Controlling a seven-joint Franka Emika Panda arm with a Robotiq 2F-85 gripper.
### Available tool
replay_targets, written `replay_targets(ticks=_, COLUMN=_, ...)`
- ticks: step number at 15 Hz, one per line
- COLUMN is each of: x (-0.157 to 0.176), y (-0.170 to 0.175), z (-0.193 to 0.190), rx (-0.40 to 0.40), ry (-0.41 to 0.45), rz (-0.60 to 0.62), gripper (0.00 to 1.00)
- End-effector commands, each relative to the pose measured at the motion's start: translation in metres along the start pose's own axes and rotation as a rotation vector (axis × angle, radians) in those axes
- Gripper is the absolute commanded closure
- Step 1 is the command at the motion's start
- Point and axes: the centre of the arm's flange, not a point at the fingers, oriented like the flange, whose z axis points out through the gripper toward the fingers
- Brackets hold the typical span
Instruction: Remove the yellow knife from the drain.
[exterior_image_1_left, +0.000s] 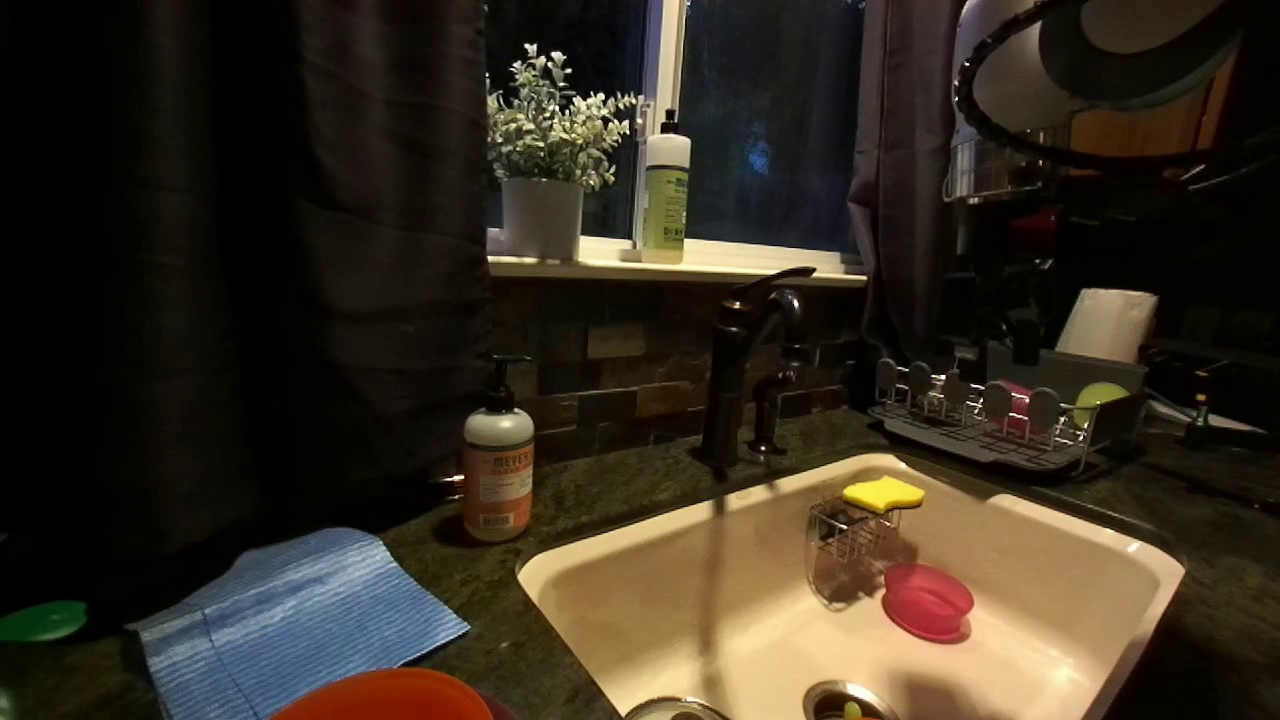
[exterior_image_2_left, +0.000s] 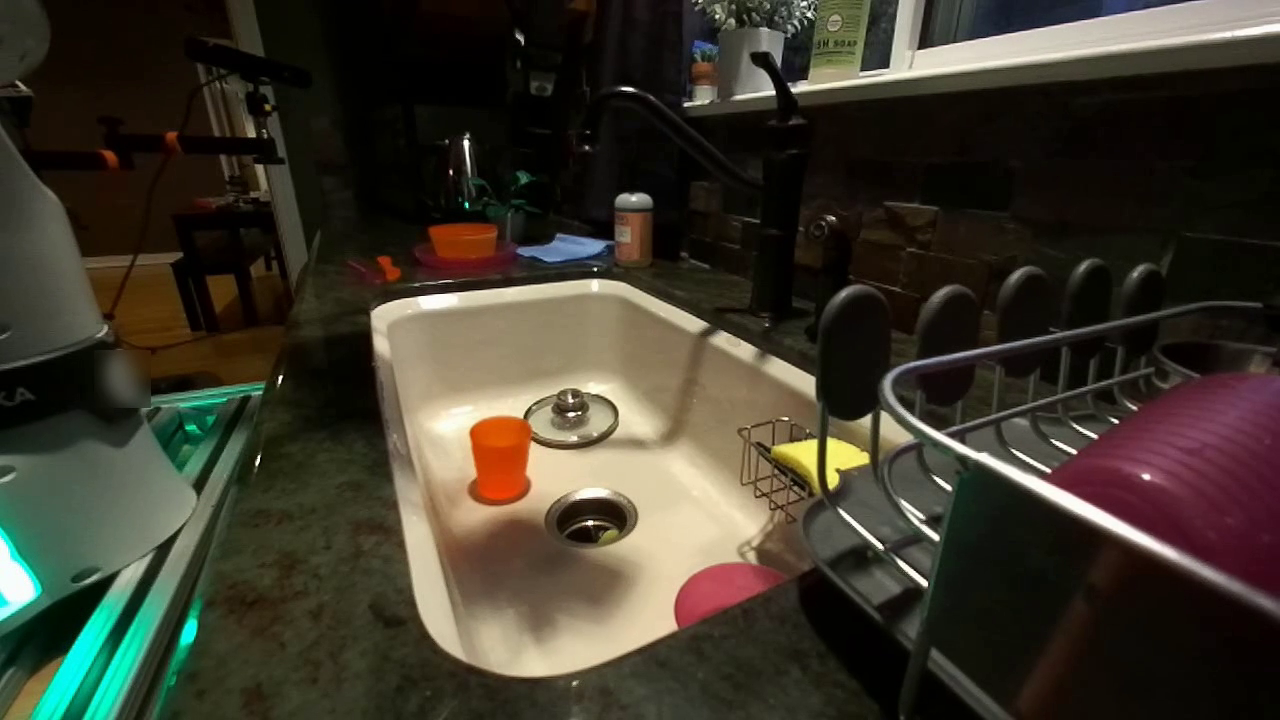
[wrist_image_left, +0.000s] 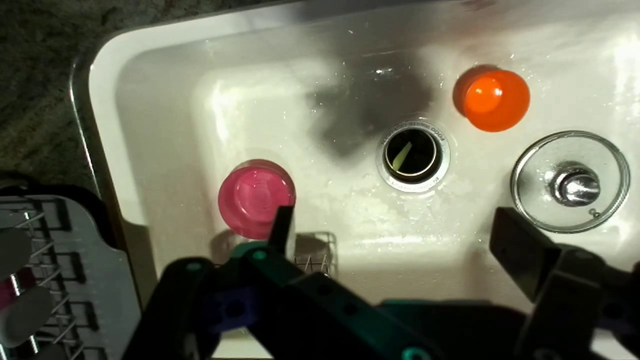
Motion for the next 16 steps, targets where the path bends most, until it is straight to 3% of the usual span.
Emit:
replay_targets(ticks=1, x=0.007, y=0.002, z=0.016, rx=-0.026, ry=0.090, rz=0.056, gripper=0.00)
replay_targets(ticks=3, x=0.009, y=0.003, z=0.027, rx=-0.021, ry=0.155, rz=0.059, gripper=0.00)
replay_targets(ticks=5, x=0.013, y=0.006, z=0.042, rx=0.001, ry=0.168, rz=0.064, gripper=0.00)
replay_targets(ticks=11, x=0.018, y=0.014, z=0.114, rx=0.033, ry=0.033, rz=0.089, gripper=0.00)
replay_targets(ticks=16, x=0.029, y=0.013, z=0.182, rx=0.095, ry=-0.016, rz=0.076, gripper=0.00)
